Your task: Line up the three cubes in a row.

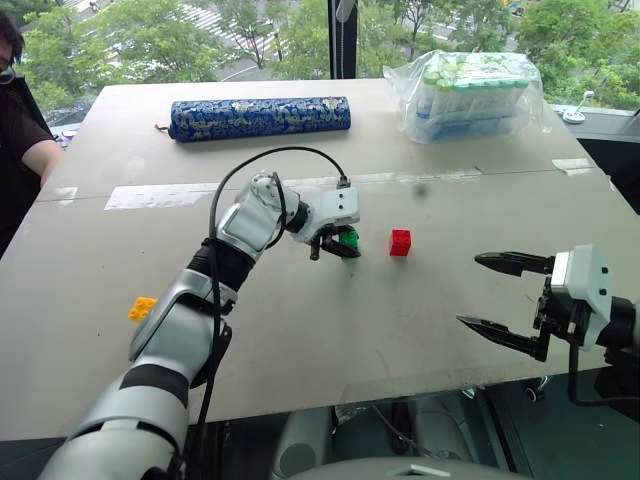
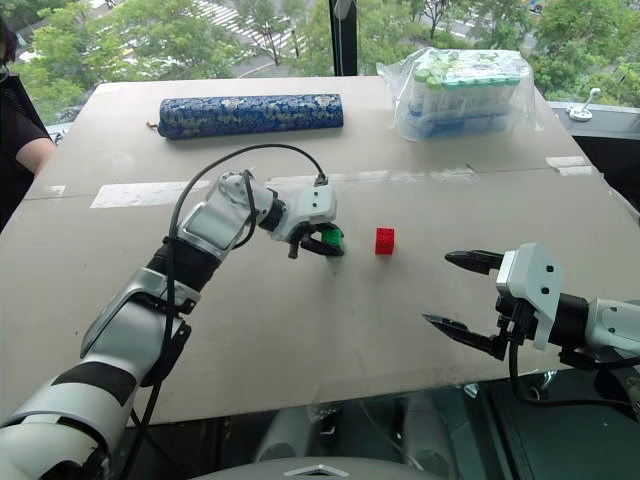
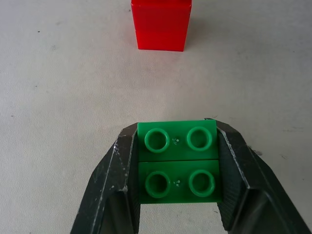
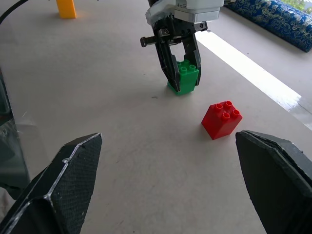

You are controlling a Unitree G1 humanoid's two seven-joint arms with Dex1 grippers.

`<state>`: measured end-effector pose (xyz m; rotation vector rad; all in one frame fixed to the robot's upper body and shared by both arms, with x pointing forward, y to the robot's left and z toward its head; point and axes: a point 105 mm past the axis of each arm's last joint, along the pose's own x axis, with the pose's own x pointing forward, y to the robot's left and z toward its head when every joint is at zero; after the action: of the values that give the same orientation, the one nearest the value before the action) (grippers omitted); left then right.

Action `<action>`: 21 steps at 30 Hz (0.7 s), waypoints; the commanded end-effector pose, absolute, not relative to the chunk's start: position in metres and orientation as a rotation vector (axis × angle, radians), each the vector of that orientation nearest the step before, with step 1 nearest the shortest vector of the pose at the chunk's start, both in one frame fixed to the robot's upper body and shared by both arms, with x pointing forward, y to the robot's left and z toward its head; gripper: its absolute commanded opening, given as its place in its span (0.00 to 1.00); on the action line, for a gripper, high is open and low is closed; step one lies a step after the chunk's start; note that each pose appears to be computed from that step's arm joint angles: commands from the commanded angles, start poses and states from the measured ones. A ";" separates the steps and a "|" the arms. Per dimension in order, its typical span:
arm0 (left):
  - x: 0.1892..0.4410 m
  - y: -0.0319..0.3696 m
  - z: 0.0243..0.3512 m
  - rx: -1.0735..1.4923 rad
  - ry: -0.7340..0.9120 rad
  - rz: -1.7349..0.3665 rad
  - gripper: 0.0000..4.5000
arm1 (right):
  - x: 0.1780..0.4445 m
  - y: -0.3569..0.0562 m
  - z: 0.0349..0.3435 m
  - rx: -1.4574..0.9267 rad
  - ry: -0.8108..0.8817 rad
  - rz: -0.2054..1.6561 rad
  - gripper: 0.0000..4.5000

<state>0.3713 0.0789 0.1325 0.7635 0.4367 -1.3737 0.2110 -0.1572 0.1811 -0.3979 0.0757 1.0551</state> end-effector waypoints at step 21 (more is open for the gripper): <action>0.266 0.292 0.200 0.225 0.398 -0.354 0.96 | 0.218 -0.112 0.205 -0.310 -0.090 1.330 1.00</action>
<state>0.2813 0.2667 0.1879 0.2426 0.4110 -0.5237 0.2199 -0.1160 0.2010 -0.3105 -0.0598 1.2923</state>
